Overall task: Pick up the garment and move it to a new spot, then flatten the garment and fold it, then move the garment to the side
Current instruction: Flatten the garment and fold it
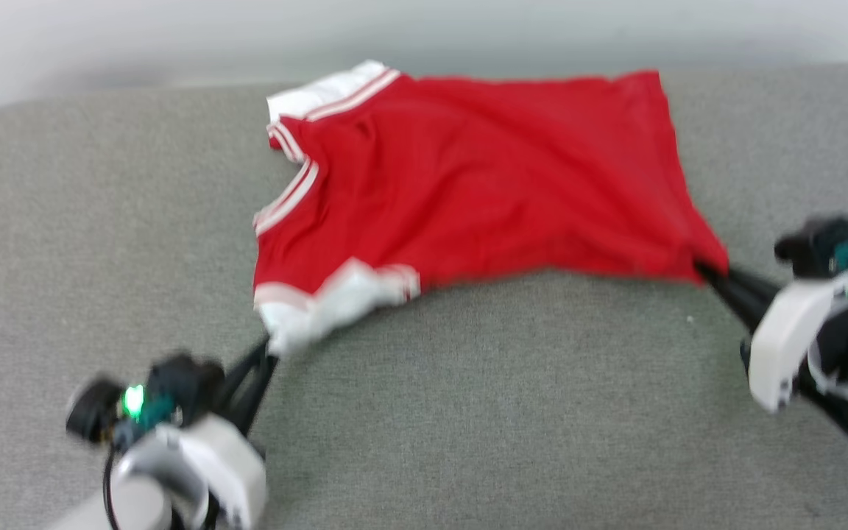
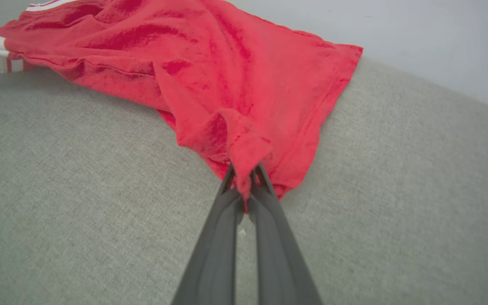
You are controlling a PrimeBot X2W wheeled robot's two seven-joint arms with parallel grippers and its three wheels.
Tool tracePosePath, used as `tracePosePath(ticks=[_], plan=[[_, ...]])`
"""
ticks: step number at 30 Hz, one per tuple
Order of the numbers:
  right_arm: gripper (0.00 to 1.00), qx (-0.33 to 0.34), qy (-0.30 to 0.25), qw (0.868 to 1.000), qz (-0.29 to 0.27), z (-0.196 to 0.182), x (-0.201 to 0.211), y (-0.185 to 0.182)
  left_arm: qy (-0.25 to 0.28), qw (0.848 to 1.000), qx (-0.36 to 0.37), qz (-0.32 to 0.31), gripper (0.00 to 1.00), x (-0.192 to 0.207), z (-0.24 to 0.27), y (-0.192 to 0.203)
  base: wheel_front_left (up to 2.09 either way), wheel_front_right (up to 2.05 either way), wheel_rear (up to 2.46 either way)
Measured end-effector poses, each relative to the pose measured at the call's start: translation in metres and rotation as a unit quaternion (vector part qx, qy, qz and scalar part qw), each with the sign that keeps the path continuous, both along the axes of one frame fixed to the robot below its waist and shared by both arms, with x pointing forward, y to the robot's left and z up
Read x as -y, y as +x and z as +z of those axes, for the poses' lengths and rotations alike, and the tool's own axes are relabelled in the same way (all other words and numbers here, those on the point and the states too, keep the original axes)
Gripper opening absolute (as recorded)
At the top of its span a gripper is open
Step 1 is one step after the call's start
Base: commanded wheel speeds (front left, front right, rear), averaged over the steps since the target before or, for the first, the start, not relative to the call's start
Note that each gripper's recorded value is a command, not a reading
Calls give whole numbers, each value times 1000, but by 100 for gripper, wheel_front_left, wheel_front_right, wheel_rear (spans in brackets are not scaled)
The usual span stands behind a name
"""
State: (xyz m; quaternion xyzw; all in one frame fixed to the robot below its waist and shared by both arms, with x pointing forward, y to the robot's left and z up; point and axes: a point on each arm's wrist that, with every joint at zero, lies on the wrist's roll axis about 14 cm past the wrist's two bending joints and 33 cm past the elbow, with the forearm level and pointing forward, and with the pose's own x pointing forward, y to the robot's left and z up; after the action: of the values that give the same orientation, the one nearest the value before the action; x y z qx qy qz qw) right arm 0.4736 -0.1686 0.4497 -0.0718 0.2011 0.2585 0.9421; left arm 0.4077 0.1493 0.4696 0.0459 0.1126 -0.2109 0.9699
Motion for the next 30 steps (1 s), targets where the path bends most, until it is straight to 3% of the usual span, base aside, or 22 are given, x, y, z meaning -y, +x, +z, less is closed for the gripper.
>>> tracePosePath(ticks=[9, 13, 18, 24, 30], plan=[[0, -52, 19, 998, -17, -25, 19, -79, -29, 993, -96, 57, 0, -14, -33, -95, 0, 0, 0], [0, -69, 28, 997, -24, -32, 26, -107, -26, 988, -139, 63, 0, -20, -46, -129, 0, 0, 0], [0, -96, 38, 994, -35, -42, 34, -142, -60, 976, -199, 65, 0, -8, -58, -166, 0, 0, 0], [0, -133, 41, 989, -41, -53, 37, -173, -73, 965, -240, 73, 0, -3, -67, -187, 0, 0, 0], [0, -120, 42, 991, -46, -44, 36, -161, -66, 978, -188, 67, 0, -7, -51, -160, 0, 0, 0]])
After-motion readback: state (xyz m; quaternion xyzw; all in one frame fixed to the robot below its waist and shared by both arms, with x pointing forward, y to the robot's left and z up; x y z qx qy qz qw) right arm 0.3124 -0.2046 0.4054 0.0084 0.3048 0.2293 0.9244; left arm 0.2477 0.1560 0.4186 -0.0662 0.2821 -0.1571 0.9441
